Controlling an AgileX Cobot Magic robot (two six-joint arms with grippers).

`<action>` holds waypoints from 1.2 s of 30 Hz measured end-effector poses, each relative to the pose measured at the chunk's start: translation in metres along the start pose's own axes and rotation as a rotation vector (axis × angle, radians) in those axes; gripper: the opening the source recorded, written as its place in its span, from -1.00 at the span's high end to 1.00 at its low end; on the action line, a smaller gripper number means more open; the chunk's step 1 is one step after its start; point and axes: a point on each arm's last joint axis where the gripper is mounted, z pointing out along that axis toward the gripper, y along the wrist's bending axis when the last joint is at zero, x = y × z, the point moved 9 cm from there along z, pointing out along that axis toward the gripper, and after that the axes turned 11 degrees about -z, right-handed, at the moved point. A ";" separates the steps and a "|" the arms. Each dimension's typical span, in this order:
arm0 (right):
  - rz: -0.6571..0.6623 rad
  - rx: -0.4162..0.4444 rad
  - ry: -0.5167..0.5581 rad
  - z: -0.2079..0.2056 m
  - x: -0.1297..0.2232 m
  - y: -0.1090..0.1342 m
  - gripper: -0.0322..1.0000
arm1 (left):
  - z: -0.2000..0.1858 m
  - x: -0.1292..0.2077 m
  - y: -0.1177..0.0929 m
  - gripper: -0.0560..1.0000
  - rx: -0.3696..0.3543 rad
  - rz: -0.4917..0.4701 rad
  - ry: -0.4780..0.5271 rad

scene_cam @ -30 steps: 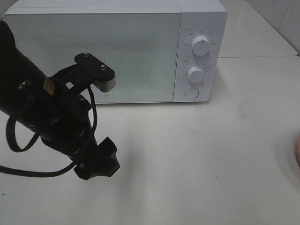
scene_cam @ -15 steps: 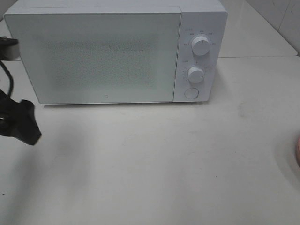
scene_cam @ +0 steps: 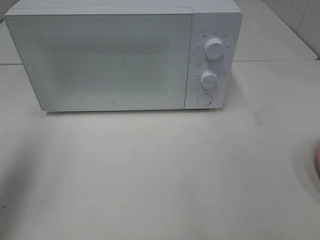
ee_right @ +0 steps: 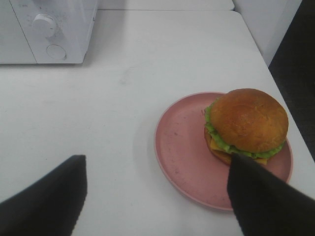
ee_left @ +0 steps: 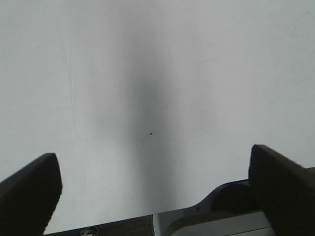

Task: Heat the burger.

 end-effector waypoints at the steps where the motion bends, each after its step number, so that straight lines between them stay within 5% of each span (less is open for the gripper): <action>1: 0.000 0.000 0.000 0.000 0.000 0.000 -0.55 | -0.004 0.004 0.001 -0.95 0.000 -0.003 -0.016; 14: 0.000 0.000 0.000 0.000 0.000 0.000 -0.55 | -0.011 0.102 0.014 -0.95 0.006 0.010 -0.114; 17: 0.000 0.000 0.000 0.000 0.000 0.000 -0.54 | -0.014 0.106 0.014 -0.95 0.007 0.014 -0.131; 27: 0.000 0.000 0.000 0.000 0.000 0.000 -0.54 | -0.050 0.115 0.023 -0.95 0.000 -0.025 -0.493; 36: 0.000 0.000 0.000 0.000 0.000 0.000 -0.54 | -0.052 0.115 0.025 -0.95 -0.008 -0.026 -0.519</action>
